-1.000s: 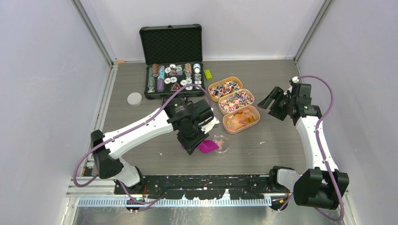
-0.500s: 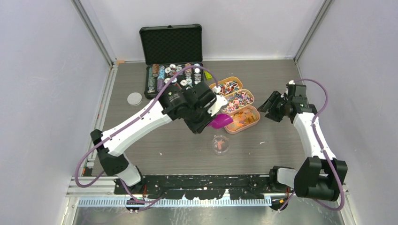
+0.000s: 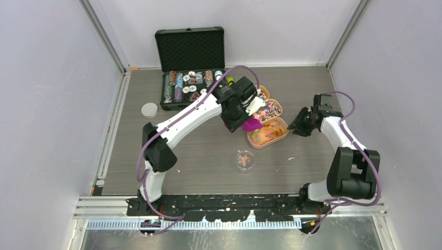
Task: Pack the candies
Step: Scoop the fake candies from the storage box.
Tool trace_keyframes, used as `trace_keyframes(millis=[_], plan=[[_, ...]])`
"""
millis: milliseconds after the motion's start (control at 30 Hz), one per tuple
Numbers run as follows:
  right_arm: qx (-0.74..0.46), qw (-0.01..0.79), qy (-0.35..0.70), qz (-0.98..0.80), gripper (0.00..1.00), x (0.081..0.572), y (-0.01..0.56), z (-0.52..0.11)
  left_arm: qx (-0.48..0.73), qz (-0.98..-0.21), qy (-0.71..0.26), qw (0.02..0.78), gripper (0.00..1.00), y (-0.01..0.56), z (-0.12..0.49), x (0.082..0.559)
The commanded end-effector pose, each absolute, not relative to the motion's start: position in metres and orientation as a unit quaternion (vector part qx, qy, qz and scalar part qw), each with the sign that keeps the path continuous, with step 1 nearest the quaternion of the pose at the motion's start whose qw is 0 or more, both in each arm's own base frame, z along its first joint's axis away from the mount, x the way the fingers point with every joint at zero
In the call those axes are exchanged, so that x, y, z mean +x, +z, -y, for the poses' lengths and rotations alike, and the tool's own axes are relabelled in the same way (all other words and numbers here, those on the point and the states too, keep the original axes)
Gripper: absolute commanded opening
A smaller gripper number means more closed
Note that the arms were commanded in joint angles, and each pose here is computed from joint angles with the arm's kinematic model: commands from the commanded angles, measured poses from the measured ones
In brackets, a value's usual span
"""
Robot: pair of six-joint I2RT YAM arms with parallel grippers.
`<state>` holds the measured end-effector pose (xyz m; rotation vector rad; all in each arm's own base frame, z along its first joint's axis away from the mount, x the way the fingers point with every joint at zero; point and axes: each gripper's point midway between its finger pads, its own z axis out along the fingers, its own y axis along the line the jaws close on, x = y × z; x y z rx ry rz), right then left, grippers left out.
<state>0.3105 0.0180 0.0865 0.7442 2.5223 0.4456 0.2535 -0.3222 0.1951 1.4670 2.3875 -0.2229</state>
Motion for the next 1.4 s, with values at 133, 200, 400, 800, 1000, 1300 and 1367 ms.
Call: trace_keyframes(millis=[133,200,400,800,1000,1300,1367], plan=[[0.286,0.258,0.17,-0.907,0.36,0.337,0.08,-0.017,0.553,-0.808,-0.103,0.176,0.0,0.194,0.353,0.27],[0.288,0.253,0.17,-0.908,0.36,0.338,0.074,-0.017,0.555,-0.808,-0.102,0.169,0.0,0.188,0.354,0.27],[0.291,0.24,0.166,-0.911,0.33,0.339,0.06,-0.016,0.555,-0.81,-0.101,0.159,0.0,0.175,0.358,0.273],[0.284,0.232,0.169,-0.915,0.26,0.338,0.046,-0.02,0.556,-0.814,-0.104,0.135,0.0,0.149,0.371,0.278],[0.278,0.227,0.169,-0.918,0.22,0.338,0.042,-0.026,0.553,-0.814,-0.108,0.141,0.0,0.137,0.381,0.284],[0.277,0.218,0.169,-0.92,0.12,0.33,0.032,-0.029,0.553,-0.811,-0.11,0.157,0.0,0.121,0.385,0.289],[0.277,0.216,0.169,-0.921,0.1,0.33,0.03,-0.029,0.551,-0.81,-0.109,0.168,0.0,0.119,0.385,0.292]])
